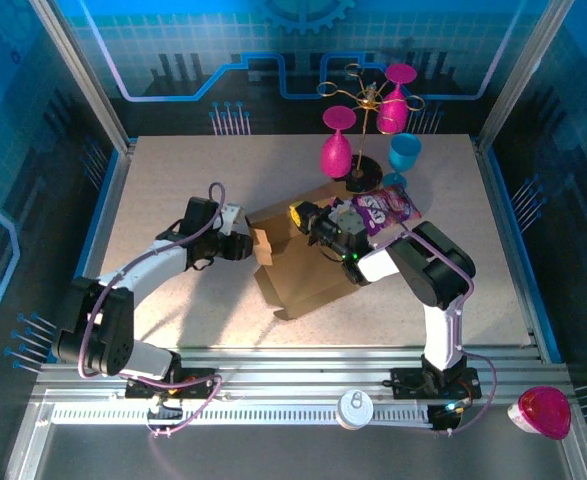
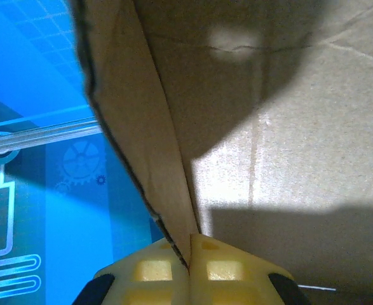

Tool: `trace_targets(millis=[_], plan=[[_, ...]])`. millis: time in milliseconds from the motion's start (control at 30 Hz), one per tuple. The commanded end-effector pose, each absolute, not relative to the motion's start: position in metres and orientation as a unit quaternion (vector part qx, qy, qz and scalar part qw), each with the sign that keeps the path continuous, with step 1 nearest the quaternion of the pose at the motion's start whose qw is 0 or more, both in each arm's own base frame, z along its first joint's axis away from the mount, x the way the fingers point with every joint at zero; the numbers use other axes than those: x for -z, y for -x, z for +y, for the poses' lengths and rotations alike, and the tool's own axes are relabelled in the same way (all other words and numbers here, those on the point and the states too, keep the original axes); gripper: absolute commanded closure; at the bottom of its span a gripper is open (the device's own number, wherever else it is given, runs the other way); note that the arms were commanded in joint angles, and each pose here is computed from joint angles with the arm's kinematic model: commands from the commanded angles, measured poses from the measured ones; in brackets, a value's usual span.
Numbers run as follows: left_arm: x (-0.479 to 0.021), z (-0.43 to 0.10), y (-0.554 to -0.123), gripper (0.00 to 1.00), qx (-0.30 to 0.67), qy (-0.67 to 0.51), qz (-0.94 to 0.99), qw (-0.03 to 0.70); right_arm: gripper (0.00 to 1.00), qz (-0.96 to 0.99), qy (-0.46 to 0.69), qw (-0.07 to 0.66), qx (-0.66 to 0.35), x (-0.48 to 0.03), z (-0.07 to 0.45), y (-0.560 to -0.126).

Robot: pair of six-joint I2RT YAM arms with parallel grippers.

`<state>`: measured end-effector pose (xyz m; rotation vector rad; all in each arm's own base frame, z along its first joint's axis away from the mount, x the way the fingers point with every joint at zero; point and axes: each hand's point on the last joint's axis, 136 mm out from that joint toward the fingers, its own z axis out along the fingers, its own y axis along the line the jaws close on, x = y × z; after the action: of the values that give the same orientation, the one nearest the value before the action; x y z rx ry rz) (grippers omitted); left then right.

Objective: Fold the paper box

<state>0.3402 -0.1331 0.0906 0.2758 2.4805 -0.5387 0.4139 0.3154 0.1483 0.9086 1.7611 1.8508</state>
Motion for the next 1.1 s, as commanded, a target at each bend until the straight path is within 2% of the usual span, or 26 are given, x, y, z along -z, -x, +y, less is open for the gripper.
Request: trace_targets(millis=[0, 300, 867, 1067], plan=[[-0.108, -0.145, -0.351, 0.52, 0.208, -0.126, 0.916, 0.32, 1.0, 0.637, -0.33, 0.21, -0.664, -0.143, 0.316, -0.419], [-0.116, -0.153, -0.344, 0.46, 0.228, -0.13, 0.905, 0.336, 1.0, 0.637, -0.33, 0.211, -0.664, -0.146, 0.316, -0.421], [-0.114, -0.164, -0.356, 0.45, 0.237, -0.135, 0.905, 0.327, 1.0, 0.636, -0.332, 0.207, -0.665, -0.146, 0.317, -0.422], [-0.106, -0.17, -0.364, 0.45, 0.205, -0.126, 0.914, 0.325, 1.0, 0.636, -0.33, 0.206, -0.666, -0.148, 0.319, -0.423]])
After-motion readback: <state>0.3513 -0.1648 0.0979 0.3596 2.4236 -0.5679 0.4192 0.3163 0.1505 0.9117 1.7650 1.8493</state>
